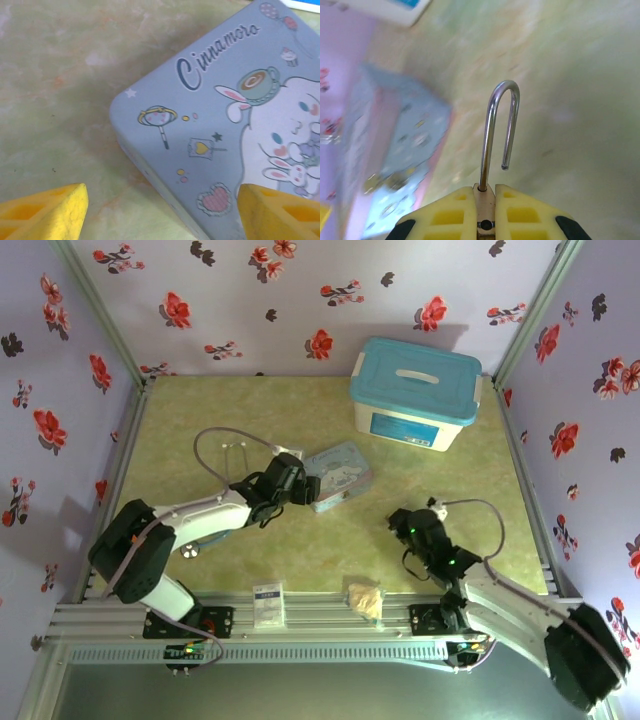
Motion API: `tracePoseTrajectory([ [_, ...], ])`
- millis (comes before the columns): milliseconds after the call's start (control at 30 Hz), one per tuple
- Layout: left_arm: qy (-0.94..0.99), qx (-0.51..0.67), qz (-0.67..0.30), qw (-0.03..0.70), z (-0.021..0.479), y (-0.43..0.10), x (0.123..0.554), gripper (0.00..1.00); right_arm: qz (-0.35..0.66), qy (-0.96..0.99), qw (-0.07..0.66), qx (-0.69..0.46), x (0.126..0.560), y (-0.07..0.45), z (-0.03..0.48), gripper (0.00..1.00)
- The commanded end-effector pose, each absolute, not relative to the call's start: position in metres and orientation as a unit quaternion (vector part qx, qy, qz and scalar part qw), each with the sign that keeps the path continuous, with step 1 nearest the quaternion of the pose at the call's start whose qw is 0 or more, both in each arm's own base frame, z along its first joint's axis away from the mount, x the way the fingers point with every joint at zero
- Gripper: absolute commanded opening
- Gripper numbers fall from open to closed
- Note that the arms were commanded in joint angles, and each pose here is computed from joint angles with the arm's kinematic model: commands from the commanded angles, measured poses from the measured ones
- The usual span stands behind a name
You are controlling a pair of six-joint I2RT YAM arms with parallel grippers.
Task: Unlock the padlock with the key
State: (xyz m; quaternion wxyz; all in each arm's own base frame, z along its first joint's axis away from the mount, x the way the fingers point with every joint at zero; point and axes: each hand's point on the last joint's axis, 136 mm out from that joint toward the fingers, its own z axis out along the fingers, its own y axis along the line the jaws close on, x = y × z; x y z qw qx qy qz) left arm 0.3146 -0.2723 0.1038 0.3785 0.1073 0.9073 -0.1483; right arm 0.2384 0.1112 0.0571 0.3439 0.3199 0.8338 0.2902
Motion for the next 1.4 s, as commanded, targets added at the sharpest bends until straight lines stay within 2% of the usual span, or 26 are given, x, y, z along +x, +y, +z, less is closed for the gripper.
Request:
tracePoseTrajectory([
  [0, 0.904, 0.121, -0.158, 0.379, 0.118, -0.28, 0.305, 0.79, 0.231, 0.904, 0.218, 0.286, 0.193, 0.095, 0.009, 0.0],
  [233, 0.906, 0.124, -0.161, 0.372, 0.115, -0.279, 0.293, 0.8, 0.242, 0.91, 0.238, 0.24, 0.205, 0.102, 0.04, 0.0],
  [633, 0.916, 0.144, -0.116, 0.356, 0.084, -0.282, 0.265, 0.87, 0.332, 0.905, 0.229, 0.133, 0.253, 0.168, 0.088, 0.0],
  [933, 0.921, 0.137, -0.102, 0.35, 0.056, -0.285, 0.27, 0.91, 0.359, 0.91, 0.174, 0.115, 0.26, 0.191, 0.062, 0.0],
  [1367, 0.929, 0.121, -0.071, 0.342, 0.036, -0.282, 0.282, 0.92, 0.255, 0.952, 0.106, 0.132, 0.225, 0.153, 0.014, 0.0],
])
